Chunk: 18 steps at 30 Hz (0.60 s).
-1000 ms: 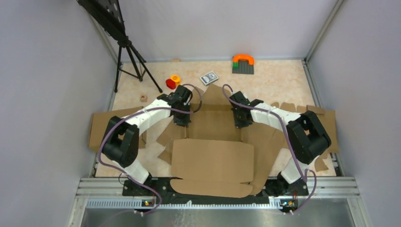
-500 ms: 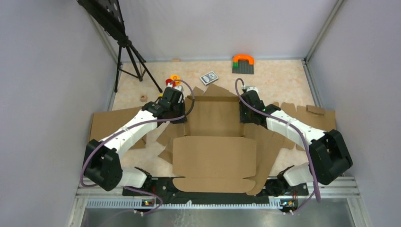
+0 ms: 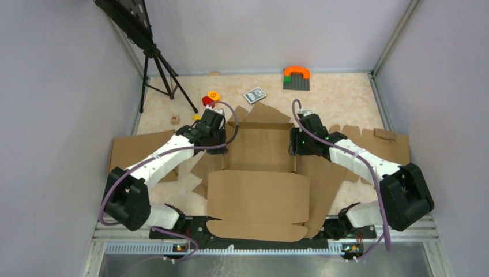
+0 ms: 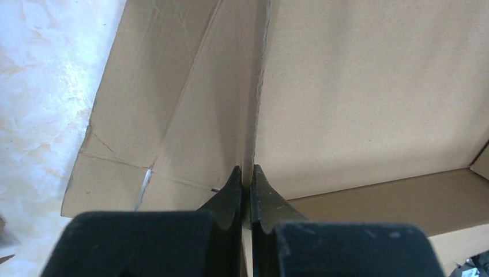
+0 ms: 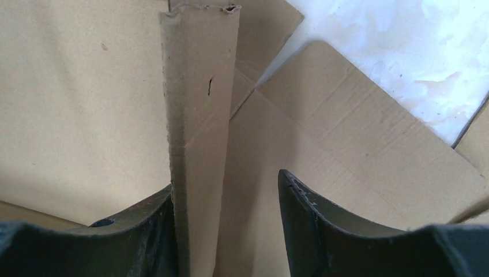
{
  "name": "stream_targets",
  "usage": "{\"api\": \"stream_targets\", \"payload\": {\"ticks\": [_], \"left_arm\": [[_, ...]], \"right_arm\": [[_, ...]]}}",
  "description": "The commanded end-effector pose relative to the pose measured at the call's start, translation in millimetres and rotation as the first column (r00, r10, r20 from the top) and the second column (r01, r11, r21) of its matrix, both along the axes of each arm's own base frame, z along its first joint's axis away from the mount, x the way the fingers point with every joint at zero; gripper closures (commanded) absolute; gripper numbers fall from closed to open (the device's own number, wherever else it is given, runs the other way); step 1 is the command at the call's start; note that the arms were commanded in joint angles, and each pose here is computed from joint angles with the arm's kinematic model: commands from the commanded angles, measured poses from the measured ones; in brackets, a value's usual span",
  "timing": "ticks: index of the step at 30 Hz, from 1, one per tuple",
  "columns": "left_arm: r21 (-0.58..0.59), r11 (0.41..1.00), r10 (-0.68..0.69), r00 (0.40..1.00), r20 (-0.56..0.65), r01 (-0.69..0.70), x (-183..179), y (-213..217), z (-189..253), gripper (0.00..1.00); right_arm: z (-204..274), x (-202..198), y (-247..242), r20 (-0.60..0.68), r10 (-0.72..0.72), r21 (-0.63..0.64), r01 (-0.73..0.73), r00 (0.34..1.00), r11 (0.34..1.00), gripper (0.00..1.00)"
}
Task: Fold the paper box
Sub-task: Fold the paper box at the center of the board.
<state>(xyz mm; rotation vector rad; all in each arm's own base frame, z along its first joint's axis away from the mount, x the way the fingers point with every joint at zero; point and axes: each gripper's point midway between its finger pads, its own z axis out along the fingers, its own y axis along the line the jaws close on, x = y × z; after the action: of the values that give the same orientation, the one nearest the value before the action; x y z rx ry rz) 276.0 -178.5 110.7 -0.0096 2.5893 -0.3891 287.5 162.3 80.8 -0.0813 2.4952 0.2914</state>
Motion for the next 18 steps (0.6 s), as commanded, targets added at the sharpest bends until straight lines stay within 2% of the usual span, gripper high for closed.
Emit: {"api": "stream_targets", "payload": {"ticks": [1, 3, 5, 9, 11, 18], "left_arm": [[0.038, 0.999, -0.02, 0.999, 0.035, 0.018, 14.5, -4.1, 6.7, 1.0], [0.066, 0.997, -0.035, 0.999, 0.019, 0.033, 17.7, -5.3, 0.9, 1.0], [0.107, 0.993, -0.049, 0.999, 0.009, 0.048, 21.6, -4.7, -5.4, 1.0], [0.171, 0.983, -0.06, 0.998, -0.001, 0.059, 28.9, -4.8, -16.7, 0.96], [0.198, 0.978, -0.059, 0.998, 0.0, 0.058, 33.0, -5.0, -20.5, 0.92], [0.269, 0.961, -0.051, 0.998, -0.035, 0.058, 41.2, -2.4, -34.8, 0.67]], "right_arm": [[23.3, 7.9, 2.0, 0.043, 0.006, 0.027, -0.007, 0.999, 1.0, 0.47], [24.4, 6.4, 2.6, 0.044, 0.011, 0.033, -0.013, 0.999, 0.999, 0.49], [23.2, 4.1, 3.2, 0.046, 0.019, 0.04, -0.021, 0.999, 0.999, 0.57], [12.3, -0.7, 3.3, 0.018, 0.036, 0.034, -0.037, 0.999, 0.999, 0.89], [7.2, -3.1, 3.8, -0.001, 0.044, 0.031, -0.044, 0.999, 0.999, 1.0], [9.7, -6.3, 3.4, 0.011, 0.042, 0.045, -0.043, 0.999, 0.998, 1.0]]}}
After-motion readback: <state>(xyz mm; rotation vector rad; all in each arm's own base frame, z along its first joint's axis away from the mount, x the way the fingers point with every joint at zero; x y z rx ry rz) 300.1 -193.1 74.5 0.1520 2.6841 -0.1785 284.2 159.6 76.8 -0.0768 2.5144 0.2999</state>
